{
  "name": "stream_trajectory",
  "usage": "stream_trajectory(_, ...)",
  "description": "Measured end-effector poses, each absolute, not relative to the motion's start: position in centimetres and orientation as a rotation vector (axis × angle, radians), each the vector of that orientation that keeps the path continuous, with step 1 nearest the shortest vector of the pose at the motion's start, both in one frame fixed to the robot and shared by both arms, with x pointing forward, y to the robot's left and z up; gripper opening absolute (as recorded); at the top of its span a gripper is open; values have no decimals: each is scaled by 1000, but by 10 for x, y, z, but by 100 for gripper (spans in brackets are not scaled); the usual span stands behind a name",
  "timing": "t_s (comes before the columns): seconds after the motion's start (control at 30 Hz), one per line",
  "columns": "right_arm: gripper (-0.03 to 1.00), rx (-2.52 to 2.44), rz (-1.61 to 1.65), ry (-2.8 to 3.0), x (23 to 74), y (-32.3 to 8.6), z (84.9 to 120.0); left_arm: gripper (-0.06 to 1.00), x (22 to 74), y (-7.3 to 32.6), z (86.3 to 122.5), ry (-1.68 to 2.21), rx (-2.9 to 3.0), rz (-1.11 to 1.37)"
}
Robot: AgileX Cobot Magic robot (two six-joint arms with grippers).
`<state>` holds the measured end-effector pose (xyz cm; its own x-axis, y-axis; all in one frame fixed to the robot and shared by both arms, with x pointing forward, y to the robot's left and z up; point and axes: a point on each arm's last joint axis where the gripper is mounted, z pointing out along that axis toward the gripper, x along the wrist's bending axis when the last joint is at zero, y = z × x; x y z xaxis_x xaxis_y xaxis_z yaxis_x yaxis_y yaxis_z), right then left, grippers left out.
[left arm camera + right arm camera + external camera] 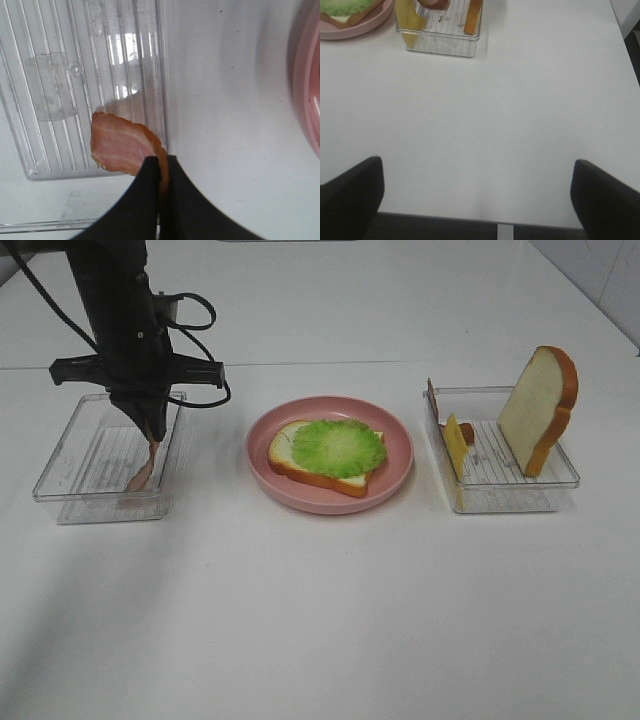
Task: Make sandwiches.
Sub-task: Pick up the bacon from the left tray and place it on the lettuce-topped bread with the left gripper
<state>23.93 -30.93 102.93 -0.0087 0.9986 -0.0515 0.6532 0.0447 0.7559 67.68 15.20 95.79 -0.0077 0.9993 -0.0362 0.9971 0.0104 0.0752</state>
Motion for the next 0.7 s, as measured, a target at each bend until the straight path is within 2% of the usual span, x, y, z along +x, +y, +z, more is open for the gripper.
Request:
stream_trajectory(0.23, 98, 1670, 737, 1725, 239, -309, 1029, 0, 678, 152, 986, 2113, 2125, 93)
stream_trajectory(0.3, 98, 1670, 737, 1725, 239, -309, 1029, 0, 682, 149, 1017, 2034, 2069, 131)
stream_trajectory(0.4, 98, 1670, 737, 1725, 239, -309, 1029, 0, 683, 147, 1026, 2006, 2051, 137)
stream_trajectory(0.43, 98, 1670, 737, 1725, 239, -309, 1029, 0, 685, 144, 1043, 1958, 2014, 138)
stream_trajectory(0.57, 98, 1670, 737, 1725, 239, -309, 1029, 0, 686, 135, 1076, 1854, 1922, 86)
stream_trajectory(0.7, 98, 1670, 737, 1725, 239, -309, 1029, 0, 684, 128, 1083, 1793, 1901, -1)
